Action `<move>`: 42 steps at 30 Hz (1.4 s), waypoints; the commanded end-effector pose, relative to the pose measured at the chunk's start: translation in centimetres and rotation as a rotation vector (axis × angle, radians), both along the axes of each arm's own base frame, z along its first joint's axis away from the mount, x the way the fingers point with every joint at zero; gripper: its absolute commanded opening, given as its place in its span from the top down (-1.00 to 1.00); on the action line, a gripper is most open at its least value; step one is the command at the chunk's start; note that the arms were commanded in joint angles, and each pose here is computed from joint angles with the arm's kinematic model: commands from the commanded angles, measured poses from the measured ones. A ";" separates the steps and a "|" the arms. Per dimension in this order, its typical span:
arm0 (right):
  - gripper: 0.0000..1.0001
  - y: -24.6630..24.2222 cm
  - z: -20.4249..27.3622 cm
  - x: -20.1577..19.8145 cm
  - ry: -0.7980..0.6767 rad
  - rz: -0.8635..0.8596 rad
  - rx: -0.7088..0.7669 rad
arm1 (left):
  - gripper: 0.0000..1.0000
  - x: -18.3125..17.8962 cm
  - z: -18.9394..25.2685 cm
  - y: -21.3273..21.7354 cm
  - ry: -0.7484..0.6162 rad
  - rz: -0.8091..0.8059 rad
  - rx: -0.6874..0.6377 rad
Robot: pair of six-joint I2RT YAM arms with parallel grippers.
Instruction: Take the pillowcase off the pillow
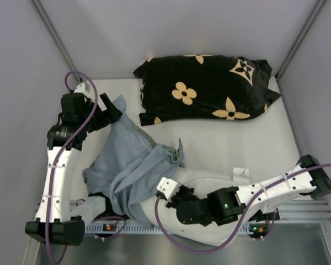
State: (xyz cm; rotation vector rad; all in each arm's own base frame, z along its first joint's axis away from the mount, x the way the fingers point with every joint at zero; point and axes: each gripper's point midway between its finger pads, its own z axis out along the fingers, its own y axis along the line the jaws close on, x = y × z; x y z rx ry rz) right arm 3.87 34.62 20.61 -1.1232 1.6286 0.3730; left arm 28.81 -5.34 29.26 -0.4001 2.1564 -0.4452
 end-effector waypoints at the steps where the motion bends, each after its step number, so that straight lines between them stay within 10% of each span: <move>1: 1.00 -2.1 -3.8 -0.9 0.006 0.021 -0.160 | -0.86 -0.4 2.5 -0.1 -0.106 -0.029 0.013; 3: 1.00 -2.3 -3.8 -0.7 0.000 0.011 -0.158 | -0.52 -0.5 3.3 -0.3 -0.141 -0.039 0.006; 5: 1.00 -2.3 -3.8 -0.5 0.003 0.007 -0.158 | 0.70 -0.6 4.8 -0.3 -0.197 -0.035 0.003; 6: 1.00 -2.2 -3.8 -0.5 0.005 0.003 -0.157 | 1.00 -0.5 5.5 -0.1 -0.217 -0.020 0.000; 13: 1.00 -3.1 -5.0 2.3 0.023 -0.100 -0.175 | 1.00 -2.2 10.6 4.4 -0.364 0.229 0.085; 24: 1.00 -9.9 -4.0 18.3 0.092 -0.580 -0.125 | 1.00 -17.7 20.0 17.2 -0.584 0.948 0.341; 42: 1.00 -26.4 -5.1 29.9 0.287 -1.213 0.027 | 1.00 -25.3 24.4 20.3 -0.653 1.181 0.391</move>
